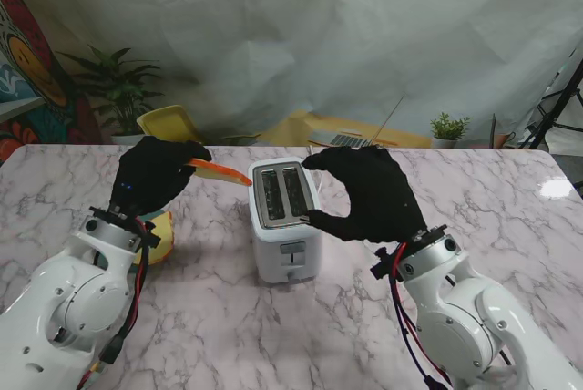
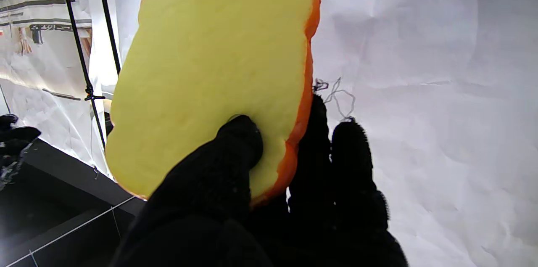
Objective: Toast the toast slices
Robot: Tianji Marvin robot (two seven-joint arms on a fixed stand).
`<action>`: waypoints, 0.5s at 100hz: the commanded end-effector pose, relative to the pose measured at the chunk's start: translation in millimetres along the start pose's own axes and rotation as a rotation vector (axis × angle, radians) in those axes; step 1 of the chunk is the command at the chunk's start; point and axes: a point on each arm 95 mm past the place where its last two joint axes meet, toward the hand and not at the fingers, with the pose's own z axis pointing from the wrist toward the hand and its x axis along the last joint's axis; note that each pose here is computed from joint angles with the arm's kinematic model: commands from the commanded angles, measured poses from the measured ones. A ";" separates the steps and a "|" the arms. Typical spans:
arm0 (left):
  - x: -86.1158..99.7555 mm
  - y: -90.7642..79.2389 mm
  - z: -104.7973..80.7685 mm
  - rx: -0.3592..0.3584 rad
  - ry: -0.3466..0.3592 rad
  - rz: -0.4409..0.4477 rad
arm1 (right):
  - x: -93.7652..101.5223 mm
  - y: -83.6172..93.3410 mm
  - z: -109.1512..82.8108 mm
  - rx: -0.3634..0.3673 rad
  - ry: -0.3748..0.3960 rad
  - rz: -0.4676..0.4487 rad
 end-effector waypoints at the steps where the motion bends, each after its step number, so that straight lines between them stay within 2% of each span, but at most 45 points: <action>1: 9.1 -2.3 4.8 0.009 0.003 -0.020 | 1.9 -1.4 3.4 0.007 0.002 0.000; 50: 47.9 8.7 18.5 -0.003 0.064 -0.099 | 9.9 -19.1 18.5 0.014 0.002 0.054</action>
